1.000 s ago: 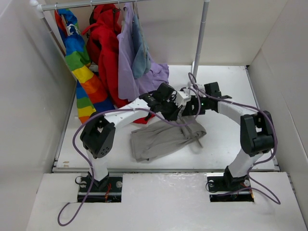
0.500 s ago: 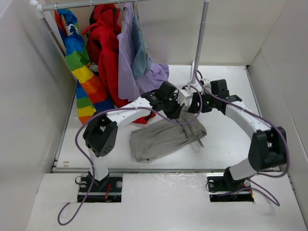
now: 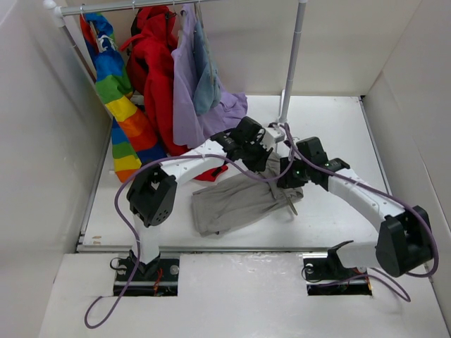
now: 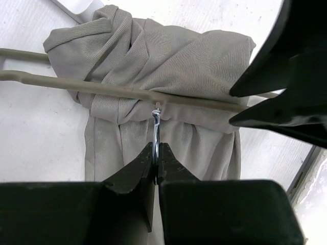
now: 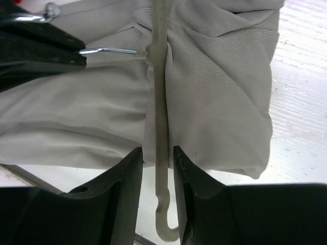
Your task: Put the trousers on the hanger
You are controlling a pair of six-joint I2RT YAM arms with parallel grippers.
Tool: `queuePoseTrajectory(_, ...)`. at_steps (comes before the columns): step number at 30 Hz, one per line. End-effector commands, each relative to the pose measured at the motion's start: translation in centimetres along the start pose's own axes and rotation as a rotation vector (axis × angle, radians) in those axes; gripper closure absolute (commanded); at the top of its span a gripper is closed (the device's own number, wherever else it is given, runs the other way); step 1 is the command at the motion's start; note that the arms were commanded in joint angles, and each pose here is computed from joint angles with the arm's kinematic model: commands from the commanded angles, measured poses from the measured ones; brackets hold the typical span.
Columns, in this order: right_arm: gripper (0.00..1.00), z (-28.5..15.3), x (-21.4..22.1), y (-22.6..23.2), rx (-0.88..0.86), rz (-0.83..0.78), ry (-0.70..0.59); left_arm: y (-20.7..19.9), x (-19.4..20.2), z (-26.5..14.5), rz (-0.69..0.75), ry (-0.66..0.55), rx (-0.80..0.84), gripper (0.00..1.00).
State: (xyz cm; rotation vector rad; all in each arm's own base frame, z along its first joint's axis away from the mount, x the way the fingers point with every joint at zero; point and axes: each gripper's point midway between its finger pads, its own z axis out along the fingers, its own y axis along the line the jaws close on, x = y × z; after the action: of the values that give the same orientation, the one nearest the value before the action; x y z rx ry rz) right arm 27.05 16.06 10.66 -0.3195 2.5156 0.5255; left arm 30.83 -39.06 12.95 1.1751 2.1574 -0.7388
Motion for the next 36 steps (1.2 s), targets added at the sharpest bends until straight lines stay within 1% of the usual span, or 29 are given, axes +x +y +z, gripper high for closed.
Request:
queuePoseTrajectory(1, 0.64, 1.1, -0.2, 0.7, 0.002, -0.001, -0.009, -0.5, -3.6, -0.9, 0.029, -0.09, -0.002, 1.0)
queuePoseTrajectory(4, 0.64, 1.9, -0.1, 1.2, 0.003, -0.01, -0.001, -0.8, -3.6, -0.8, 0.035, -0.088, -0.005, 1.0)
queuePoseTrajectory(7, 0.64, 2.5, 0.3, 0.8, 0.05, -0.001, 0.011, -0.7, -3.3, -0.5, 0.023, -0.08, -0.004, 1.0)
queuePoseTrajectory(10, 0.58, 3.0, 0.6, -0.2, 0.108, 0.033, 0.019, -0.9, -3.3, -0.5, 0.014, -0.08, 0.006, 1.0)
queuePoseTrajectory(12, 0.58, 3.3, 0.7, -1.0, 0.15, 0.046, 0.021, -0.9, -3.3, -0.5, 0.014, -0.08, 0.006, 1.0)
queuePoseTrajectory(14, 0.62, 3.9, 1.3, -1.2, 0.159, 0.049, 0.047, -1.0, -3.1, -0.5, 0.011, -0.071, 0.006, 1.0)
queuePoseTrajectory(15, 0.67, 3.9, 0.9, -1.5, 0.162, 0.057, 0.036, -1.2, -3.4, -0.6, 0.014, -0.08, 0.015, 1.0)
queuePoseTrajectory(17, 0.72, 4.4, 1.1, -1.6, 0.164, 0.058, 0.043, -1.3, -3.5, -0.6, 0.015, -0.081, 0.024, 1.0)
queuePoseTrajectory(18, 0.76, 4.4, 1.1, -1.4, 0.152, 0.058, 0.047, -1.3, -3.5, -0.6, 0.015, -0.081, 0.024, 1.0)
queuePoseTrajectory(19, 0.85, 4.4, 1.1, -1.4, 0.152, 0.058, 0.047, -1.4, -3.5, -0.6, 0.003, -0.08, 0.024, 1.0)
queuePoseTrajectory(20, 0.91, 4.4, 1.2, -1.3, 0.143, 0.059, 0.049, -1.4, -3.8, -0.7, 0.006, -0.089, 0.024, 0.95)
queuePoseTrajectory(21, 0.97, 4.5, 1.0, -1.0, 0.129, 0.058, 0.044, -1.4, -3.6, -0.8, 0.003, -0.08, 0.024, 0.87)
queuePoseTrajectory(22, 1.0, 4.2, 0.7, -1.1, 0.123, 0.057, 0.036, -1.7, -4.0, -0.9, -0.004, -0.089, 0.037, 0.75)
queuePoseTrajectory(23, 1.0, 4.0, 0.2, -1.1, 0.109, 0.051, 0.017, -1.7, -3.7, -0.9, -0.009, -0.078, 0.037, 0.65)
queuePoseTrajectory(24, 1.0, 4.0, 0.2, -1.0, 0.094, 0.058, 0.02, -2.3, -3.8, -1.2, -0.009, -0.074, 0.066, 0.46)
queuePoseTrajectory(27, 1.0, 3.9, 0.2, -1.4, 0.053, 0.072, 0.025, -3.3, -4.7, -2.8, 0.039, -0.094, 0.102, 0.3)
queuePoseTrajectory(28, 1.0, 3.8, -0.2, -1.7, 0.029, 0.08, 0.016, -3.8, -5.4, -4.3, 0.09, -0.118, 0.108, 0.3)
queuePoseTrajectory(29, 1.0, 3.7, -0.5, -1.7, 0.009, 0.079, 0.007, -4.0, -5.5, -5.0, 0.094, -0.127, 0.107, 0.3)
queuePoseTrajectory(30, 1.0, 3.7, -0.1, -1.8, -0.01, 0.083, 0.019, -4.0, -5.2, -5.8, 0.156, -0.129, 0.103, 0.3)
queuePoseTrajectory(31, 1.0, 3.7, -0.5, -1.7, -0.038, 0.075, 0.006, -3.9, -4.0, -6.1, 0.182, -0.111, 0.094, 0.3)
queuePoseTrajectory(32, 1.0, 3.4, -0.6, -1.5, -0.081, 0.094, 0.007, -4.4, -4.3, -7.9, 0.226, -0.142, 0.088, 0.35)
queuePoseTrajectory(33, 1.0, 3.4, -0.9, -1.5, -0.101, 0.084, -0.004, -4.3, -3.8, -8.4, 0.26, -0.141, 0.077, 0.37)
queuePoseTrajectory(34, 1.0, 3.6, -0.9, -1.3, -0.114, 0.083, -0.002, -4.2, -3.4, -8.7, 0.308, -0.145, 0.073, 0.4)
queuePoseTrajectory(35, 1.0, 3.6, -0.9, -1.2, -0.123, 0.071, -0.001, -3.8, -2.0, -8.6, 0.315, -0.127, 0.049, 0.43)
queuePoseTrajectory(36, 1.0, 3.4, -1.5, -1.4, -0.12, 0.074, -0.014, -4.1, -1.1, -7.9, 0.323, -0.108, 0.044, 0.49)
